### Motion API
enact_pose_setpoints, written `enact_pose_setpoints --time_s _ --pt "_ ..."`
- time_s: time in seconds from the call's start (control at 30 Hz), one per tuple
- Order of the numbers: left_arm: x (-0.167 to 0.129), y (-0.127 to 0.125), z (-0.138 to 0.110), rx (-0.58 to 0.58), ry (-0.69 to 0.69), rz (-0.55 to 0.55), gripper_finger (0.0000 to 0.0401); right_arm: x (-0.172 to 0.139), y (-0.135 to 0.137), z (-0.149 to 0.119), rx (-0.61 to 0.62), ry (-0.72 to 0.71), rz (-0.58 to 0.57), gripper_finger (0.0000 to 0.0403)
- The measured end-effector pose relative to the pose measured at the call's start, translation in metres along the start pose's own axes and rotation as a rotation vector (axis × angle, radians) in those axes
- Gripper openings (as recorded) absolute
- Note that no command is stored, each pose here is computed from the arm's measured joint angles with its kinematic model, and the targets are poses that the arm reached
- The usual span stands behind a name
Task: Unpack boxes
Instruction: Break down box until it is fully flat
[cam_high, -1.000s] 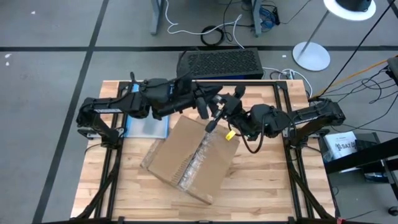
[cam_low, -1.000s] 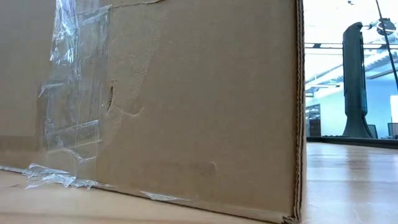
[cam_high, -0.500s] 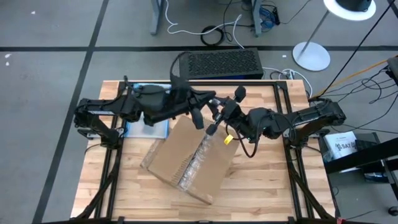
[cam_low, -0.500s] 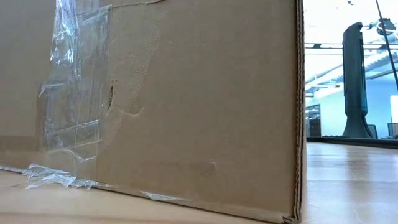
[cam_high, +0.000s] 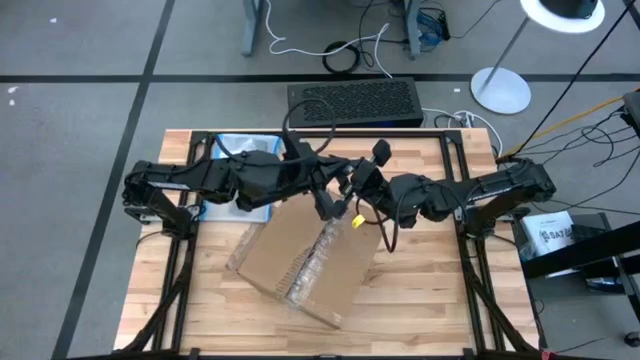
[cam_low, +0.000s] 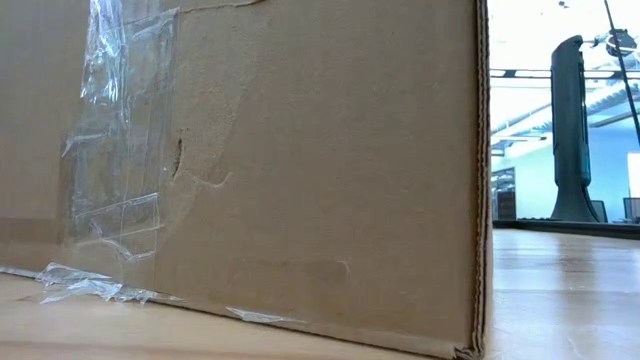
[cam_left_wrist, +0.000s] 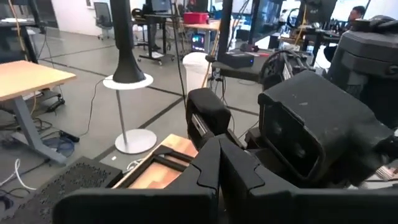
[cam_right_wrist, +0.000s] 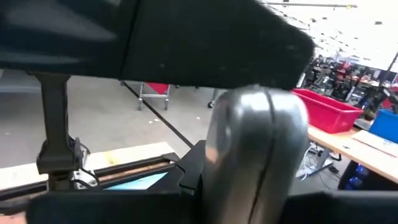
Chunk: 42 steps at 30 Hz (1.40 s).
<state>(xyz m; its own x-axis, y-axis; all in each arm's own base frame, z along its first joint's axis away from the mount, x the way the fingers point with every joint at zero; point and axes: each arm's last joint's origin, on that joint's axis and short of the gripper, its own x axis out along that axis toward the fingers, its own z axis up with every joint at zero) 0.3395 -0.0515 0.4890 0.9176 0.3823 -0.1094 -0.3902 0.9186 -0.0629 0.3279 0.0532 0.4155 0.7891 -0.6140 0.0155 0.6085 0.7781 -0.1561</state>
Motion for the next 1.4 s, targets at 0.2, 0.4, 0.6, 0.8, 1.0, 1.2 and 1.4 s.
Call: enact_pose_setpoints --time_s 0.2,0.4,0.6,0.8,1.0,1.2,1.4 --pt "-0.013 0.009 0.02 0.098 -0.08 0.098 0.001 -0.004 -0.009 0.004 0.134 0.007 -0.034 0.0057" --pt "-0.047 0.031 0.029 0.077 0.023 0.147 0.001 -0.027 -0.024 0.005 0.319 0.023 -0.006 0.0057" --pt "-0.069 0.054 -0.006 -0.007 0.366 0.246 0.001 -0.048 -0.041 -0.024 0.597 -0.043 -0.072 0.0057" --pt "-0.062 0.023 -0.038 0.085 0.576 -0.094 0.001 -0.052 -0.037 -0.058 0.857 -0.375 0.052 0.0057" --pt "-0.047 0.0 -0.076 0.123 0.699 -0.32 0.001 -0.042 -0.02 -0.068 0.778 -0.383 0.114 0.0057" --pt "-0.036 -0.004 -0.1 0.138 0.735 -0.388 0.001 -0.035 -0.012 -0.067 0.686 -0.339 0.104 0.0057" --pt "-0.029 0.003 -0.109 0.146 0.755 -0.372 0.001 -0.031 -0.008 -0.074 0.634 -0.269 0.102 0.0057"
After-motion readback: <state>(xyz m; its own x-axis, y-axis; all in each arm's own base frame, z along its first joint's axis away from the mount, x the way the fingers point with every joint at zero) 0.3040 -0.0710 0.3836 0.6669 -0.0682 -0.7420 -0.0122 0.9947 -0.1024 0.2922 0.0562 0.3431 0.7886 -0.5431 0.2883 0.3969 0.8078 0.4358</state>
